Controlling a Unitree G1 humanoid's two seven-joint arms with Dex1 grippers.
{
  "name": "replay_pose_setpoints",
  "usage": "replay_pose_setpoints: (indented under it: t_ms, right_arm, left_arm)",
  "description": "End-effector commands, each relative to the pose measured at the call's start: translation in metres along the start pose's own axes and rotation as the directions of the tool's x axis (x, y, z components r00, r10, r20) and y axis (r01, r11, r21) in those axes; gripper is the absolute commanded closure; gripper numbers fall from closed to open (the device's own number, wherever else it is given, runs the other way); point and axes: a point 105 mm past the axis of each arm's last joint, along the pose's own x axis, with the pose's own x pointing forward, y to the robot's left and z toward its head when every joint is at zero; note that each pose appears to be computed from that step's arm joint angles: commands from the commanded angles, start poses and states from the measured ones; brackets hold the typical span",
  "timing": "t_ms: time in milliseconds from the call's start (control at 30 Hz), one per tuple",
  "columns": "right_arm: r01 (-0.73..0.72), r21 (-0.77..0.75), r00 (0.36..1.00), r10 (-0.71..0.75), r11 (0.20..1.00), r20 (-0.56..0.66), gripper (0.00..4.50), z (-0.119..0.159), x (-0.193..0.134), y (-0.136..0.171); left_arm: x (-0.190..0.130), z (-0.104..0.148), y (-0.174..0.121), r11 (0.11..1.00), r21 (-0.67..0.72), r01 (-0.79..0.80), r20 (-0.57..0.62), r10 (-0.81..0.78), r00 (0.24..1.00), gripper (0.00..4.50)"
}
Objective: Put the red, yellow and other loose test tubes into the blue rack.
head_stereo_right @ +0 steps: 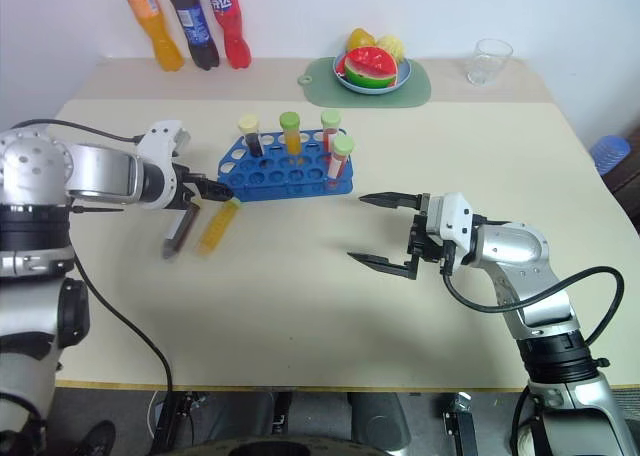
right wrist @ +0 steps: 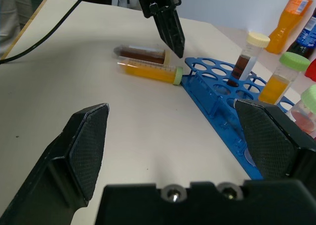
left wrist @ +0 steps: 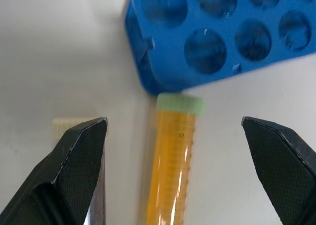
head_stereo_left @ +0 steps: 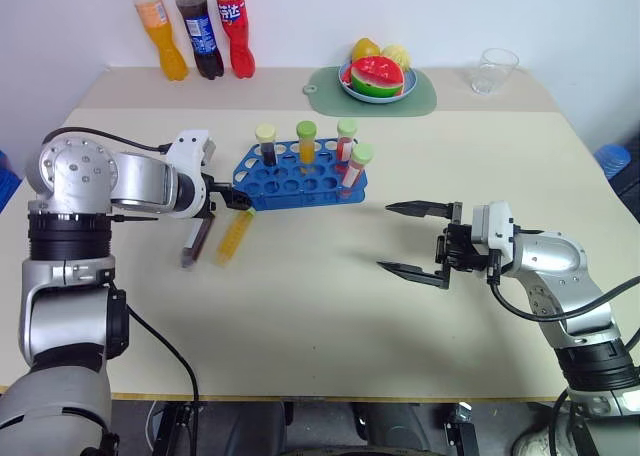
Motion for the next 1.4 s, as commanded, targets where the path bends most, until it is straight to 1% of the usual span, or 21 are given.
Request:
replay_pose_setpoints:
  t_ms: [33, 233, 433, 633, 733, 833, 867, 933, 967, 1067, 1133, 1167, 1267, 1333, 1367, 1400]
  right_arm:
    - [0.021, -0.04, 1.0, -0.02, 0.999, 0.023, 0.01, 0.011, -0.006, -0.004]
    - [0.038, -0.045, 0.999, -0.037, 0.998, 0.015, 0.01, 0.01, -0.008, -0.005]
    - [0.052, -0.039, 0.998, -0.051, 0.998, 0.023, 0.01, 0.01, -0.006, -0.003]
    - [0.064, -0.042, 0.998, -0.063, 0.997, 0.032, 0.01, 0.01, -0.002, -0.004]
    - [0.076, -0.042, 0.997, -0.075, 0.996, 0.035, 0.0, 0.01, 0.0, -0.004]
    - [0.081, -0.041, 0.996, -0.08, 0.996, 0.028, 0.0, 0.008, -0.001, -0.002]
    - [0.084, -0.04, 0.996, -0.083, 0.996, 0.026, 0.0, 0.008, -0.001, -0.002]
    - [0.088, -0.04, 0.996, -0.087, 0.995, 0.024, 0.0, 0.008, -0.002, -0.002]
    - [0.091, -0.039, 0.996, -0.09, 0.995, 0.022, 0.0, 0.008, -0.003, -0.002]
    - [0.096, -0.039, 0.995, -0.095, 0.995, 0.017, 0.0, 0.007, -0.004, -0.003]
    - [0.098, -0.039, 0.995, -0.098, 0.994, 0.015, 0.0, 0.006, -0.003, -0.003]
    - [0.099, -0.039, 0.995, -0.099, 0.994, 0.015, 0.0, 0.006, -0.003, -0.004]
    - [0.104, -0.041, 0.995, -0.104, 0.994, 0.012, 0.0, 0.005, -0.003, -0.007]
    - [0.106, -0.042, 0.994, -0.106, 0.993, 0.011, 0.0, 0.005, -0.004, -0.009]
    - [0.107, -0.041, 0.994, -0.107, 0.993, 0.01, 0.0, 0.005, -0.004, -0.01]
    - [0.107, -0.041, 0.994, -0.106, 0.993, 0.008, 0.0, 0.004, -0.004, -0.01]
  left_arm:
    - [-0.003, 0.002, -0.005, 1.0, 0.008, 0.015, -0.039, -0.015, 0.999, 0.0]
    - [0.003, -0.008, -0.01, 1.0, 0.009, 0.011, -0.137, -0.01, 0.991, 0.0]
    - [0.008, -0.013, -0.006, 0.998, 0.031, -0.062, -0.195, 0.066, 0.978, 0.0]
    - [0.017, -0.011, -0.009, 0.988, 0.078, -0.13, -0.212, 0.144, 0.967, 0.0]
    - [0.024, -0.015, -0.007, 0.983, 0.092, -0.161, -0.228, 0.178, 0.957, 0.86]
    - [0.029, -0.017, -0.009, 0.983, 0.089, -0.16, -0.24, 0.177, 0.954, 2.26]
    - [0.03, -0.018, -0.008, 0.983, 0.088, -0.161, -0.245, 0.178, 0.953, 2.8]
    - [0.032, -0.02, -0.008, 0.984, 0.085, -0.159, -0.254, 0.176, 0.951, 3.62]
    - [0.032, -0.021, -0.006, 0.983, 0.083, -0.161, -0.257, 0.177, 0.95, 3.68]
    - [0.032, -0.021, -0.006, 0.985, 0.073, -0.154, -0.255, 0.168, 0.952, 3.68]
    - [0.027, -0.019, -0.01, 0.99, 0.084, -0.118, -0.229, 0.134, 0.964, 3.68]
    - [0.023, -0.016, -0.015, 0.992, 0.099, -0.081, -0.197, 0.099, 0.975, 3.68]
    - [0.003, -0.005, -0.025, 0.991, 0.137, 0.006, -0.058, 0.002, 0.998, 3.68]
    - [-0.016, 0.007, -0.035, 0.973, 0.227, 0.031, 0.139, -0.064, 0.988, 3.68]
    - [-0.022, 0.009, -0.04, 0.961, 0.273, 0.031, 0.205, -0.09, 0.975, 3.68]
    - [-0.029, 0.009, -0.046, 0.946, 0.316, 0.07, 0.275, -0.162, 0.948, 3.68]
